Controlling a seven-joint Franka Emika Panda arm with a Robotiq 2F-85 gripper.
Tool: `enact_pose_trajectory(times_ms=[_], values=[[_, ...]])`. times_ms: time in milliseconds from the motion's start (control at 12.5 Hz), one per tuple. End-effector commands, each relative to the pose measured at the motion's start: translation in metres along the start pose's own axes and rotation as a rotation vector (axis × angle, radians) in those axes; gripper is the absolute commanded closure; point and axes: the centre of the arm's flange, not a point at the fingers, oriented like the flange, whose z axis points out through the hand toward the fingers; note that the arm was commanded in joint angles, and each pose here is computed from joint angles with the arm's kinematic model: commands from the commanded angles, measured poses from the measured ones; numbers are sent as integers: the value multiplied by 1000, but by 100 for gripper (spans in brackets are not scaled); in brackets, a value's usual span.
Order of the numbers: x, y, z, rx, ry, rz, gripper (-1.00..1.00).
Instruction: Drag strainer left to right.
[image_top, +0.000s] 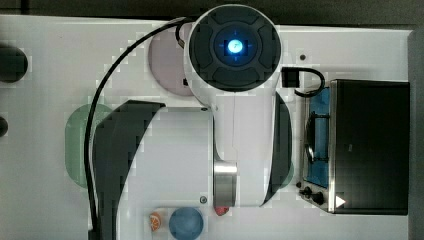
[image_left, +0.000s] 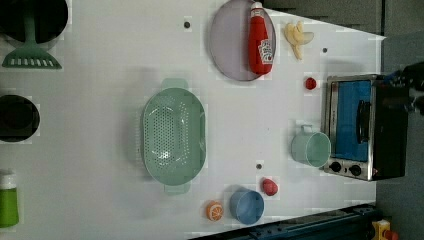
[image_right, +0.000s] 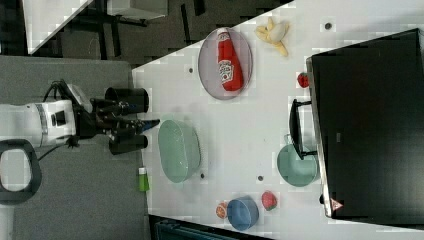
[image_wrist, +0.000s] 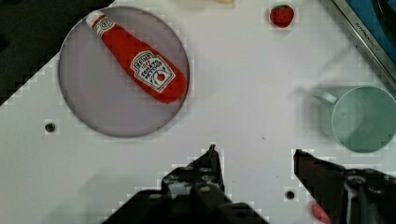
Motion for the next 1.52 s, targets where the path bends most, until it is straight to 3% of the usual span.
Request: enact_pose_trajectory(times_ms=[80,240,480,720,960,1200,1520], values=[[-60,102,-84,21,4,176,-60],[-63,97,-83,19,3,171,-100],[-88,55,-71,2,-15,99,-100],[-135,-9,-42,-66,-27,67,-100],[-196,-73,-4,-124,-18,174,-100],[-251,-131,33,-85,0,316,-100],[-298,-176,112,-70,-47,583,-100]])
